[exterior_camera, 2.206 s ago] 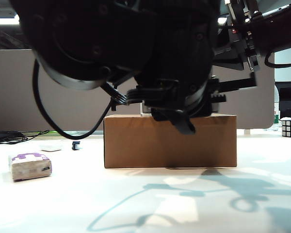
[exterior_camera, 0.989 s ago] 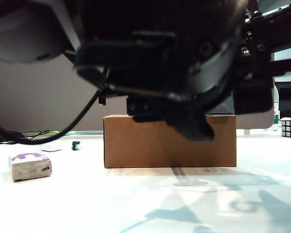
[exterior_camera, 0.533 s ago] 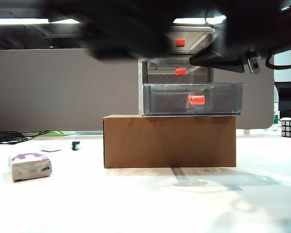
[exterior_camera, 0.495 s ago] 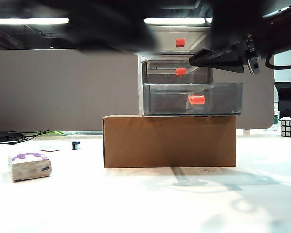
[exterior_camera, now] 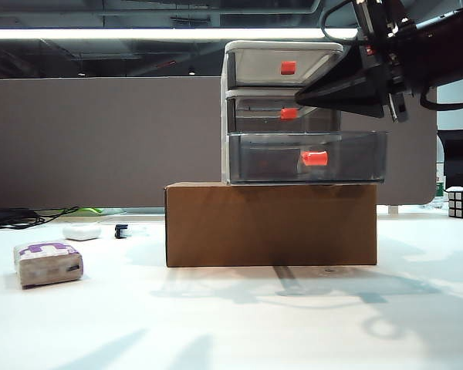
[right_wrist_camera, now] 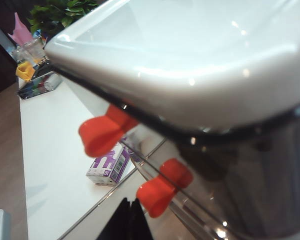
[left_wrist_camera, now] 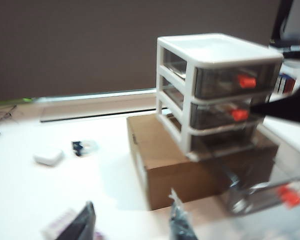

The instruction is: Open the third layer of the drawer on the table, pick up a pack of napkins on the table and put it in, and finally close the drawer.

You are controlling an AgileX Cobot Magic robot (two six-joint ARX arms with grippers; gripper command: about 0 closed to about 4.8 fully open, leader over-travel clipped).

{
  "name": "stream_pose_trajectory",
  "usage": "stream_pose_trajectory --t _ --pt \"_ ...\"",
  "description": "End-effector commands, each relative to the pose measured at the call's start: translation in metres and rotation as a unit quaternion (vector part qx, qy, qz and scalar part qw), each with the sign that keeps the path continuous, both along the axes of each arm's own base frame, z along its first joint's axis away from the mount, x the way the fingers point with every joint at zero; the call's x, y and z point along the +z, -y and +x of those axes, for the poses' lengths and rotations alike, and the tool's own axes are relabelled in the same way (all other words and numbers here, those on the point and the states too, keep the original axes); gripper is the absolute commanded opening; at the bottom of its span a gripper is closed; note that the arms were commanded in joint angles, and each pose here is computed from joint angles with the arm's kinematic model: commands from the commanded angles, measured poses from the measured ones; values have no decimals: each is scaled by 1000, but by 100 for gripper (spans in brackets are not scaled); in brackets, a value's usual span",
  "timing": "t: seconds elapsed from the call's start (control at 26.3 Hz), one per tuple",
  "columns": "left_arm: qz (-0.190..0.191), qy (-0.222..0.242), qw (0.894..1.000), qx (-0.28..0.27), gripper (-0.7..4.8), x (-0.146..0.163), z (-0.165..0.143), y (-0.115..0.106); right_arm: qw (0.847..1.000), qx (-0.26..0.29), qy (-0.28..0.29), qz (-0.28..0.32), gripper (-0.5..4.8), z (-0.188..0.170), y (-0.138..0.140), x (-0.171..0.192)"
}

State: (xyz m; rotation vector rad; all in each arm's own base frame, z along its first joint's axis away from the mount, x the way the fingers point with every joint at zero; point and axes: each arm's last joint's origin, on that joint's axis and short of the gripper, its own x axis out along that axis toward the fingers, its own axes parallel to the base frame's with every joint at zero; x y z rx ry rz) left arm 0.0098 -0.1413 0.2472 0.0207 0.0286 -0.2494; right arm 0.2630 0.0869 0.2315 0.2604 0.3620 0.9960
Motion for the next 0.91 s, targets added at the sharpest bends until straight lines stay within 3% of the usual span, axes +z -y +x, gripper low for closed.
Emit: stream_pose_trajectory --t 0.04,0.08,0.15,0.27,0.42,0.57,0.72,0.91 --pt "130 -12 991 -34 303 -17 7 -23 1000 9 5 4 -4 -1 -5 3" --pt "135 -37 989 -45 348 -22 11 -32 1000 9 5 4 -3 -1 -5 3" --pt "128 -80 988 -42 368 -28 16 -47 1000 9 5 4 -4 -1 -5 3" --pt "31 -120 992 -14 404 -22 27 -71 1000 13 3 3 -4 -2 -7 3" --pt "27 -115 992 -31 404 -16 30 -83 1000 14 -1 2 -3 -2 -7 2" --pt "-5 -110 991 -70 404 -9 33 -85 1000 14 -2 2 -4 -2 -7 2" --pt "23 -66 992 -106 398 2 41 -83 1000 15 -10 0 -4 -3 -7 1" --pt "70 -59 990 -105 399 1 49 -90 1000 16 -16 -1 -4 -3 -7 0"
